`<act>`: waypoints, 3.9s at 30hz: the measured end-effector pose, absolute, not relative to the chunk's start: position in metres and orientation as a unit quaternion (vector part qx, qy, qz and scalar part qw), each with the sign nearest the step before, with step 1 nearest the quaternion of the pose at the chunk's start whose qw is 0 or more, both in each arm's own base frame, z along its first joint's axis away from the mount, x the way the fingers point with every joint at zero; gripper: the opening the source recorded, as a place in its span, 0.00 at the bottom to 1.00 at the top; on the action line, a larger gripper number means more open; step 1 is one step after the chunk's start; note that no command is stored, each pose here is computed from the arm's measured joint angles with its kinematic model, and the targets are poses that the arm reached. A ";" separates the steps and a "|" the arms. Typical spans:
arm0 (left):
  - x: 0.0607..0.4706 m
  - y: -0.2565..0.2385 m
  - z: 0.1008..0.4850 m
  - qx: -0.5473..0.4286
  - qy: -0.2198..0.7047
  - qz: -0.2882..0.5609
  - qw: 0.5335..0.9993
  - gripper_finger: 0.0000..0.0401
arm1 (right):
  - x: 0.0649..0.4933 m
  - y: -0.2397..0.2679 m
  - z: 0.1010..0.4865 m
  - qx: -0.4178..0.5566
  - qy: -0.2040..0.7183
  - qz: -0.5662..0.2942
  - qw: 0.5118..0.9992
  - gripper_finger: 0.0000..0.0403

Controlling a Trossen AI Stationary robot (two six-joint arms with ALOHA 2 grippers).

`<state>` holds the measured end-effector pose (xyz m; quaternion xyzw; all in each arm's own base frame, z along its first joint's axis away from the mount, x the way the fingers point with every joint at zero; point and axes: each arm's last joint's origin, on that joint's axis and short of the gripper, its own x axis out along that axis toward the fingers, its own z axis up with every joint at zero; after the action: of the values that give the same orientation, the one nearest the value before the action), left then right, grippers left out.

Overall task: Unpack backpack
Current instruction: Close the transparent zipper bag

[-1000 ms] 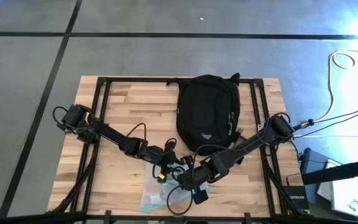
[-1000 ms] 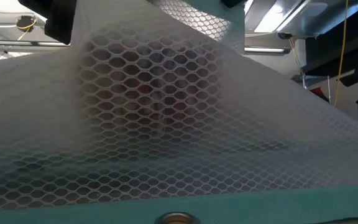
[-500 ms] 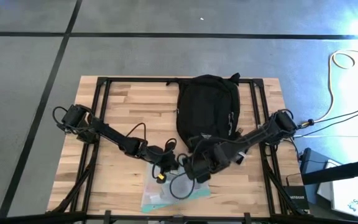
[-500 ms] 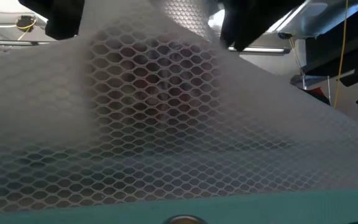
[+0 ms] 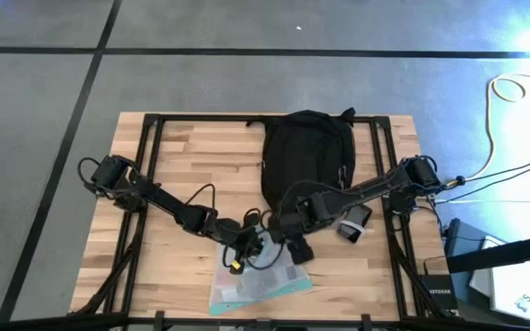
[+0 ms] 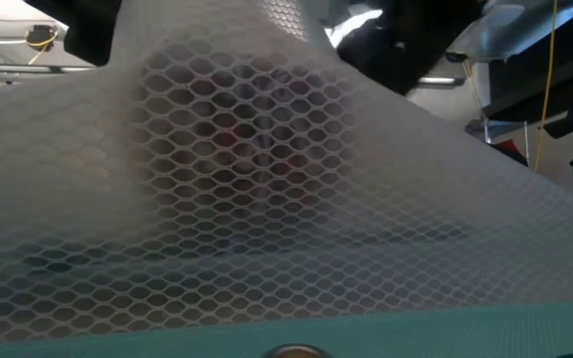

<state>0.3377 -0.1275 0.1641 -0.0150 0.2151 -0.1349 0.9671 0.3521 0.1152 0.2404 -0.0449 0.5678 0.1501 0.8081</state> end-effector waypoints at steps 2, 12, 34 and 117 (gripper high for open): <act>0.337 -0.130 0.164 -0.007 0.214 -0.140 0.967 0.02 | 0.349 0.110 0.238 -0.005 0.560 0.168 0.811 0.43; 0.337 -0.130 0.164 0.005 0.211 -0.143 0.967 0.02 | 0.313 0.075 0.210 0.112 0.457 0.069 0.880 0.36; 0.337 -0.130 0.165 0.007 0.205 -0.142 0.968 0.02 | 0.308 0.076 0.160 0.233 0.286 0.123 0.921 0.52; 0.297 -0.127 0.231 -0.018 0.172 0.051 0.984 0.34 | 0.281 0.087 0.231 0.020 0.150 0.103 0.983 0.00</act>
<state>0.2973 -0.1269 0.2309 -0.0184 0.1723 0.0514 0.9835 0.2807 0.0865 0.2311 0.0205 0.1504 0.1029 0.9830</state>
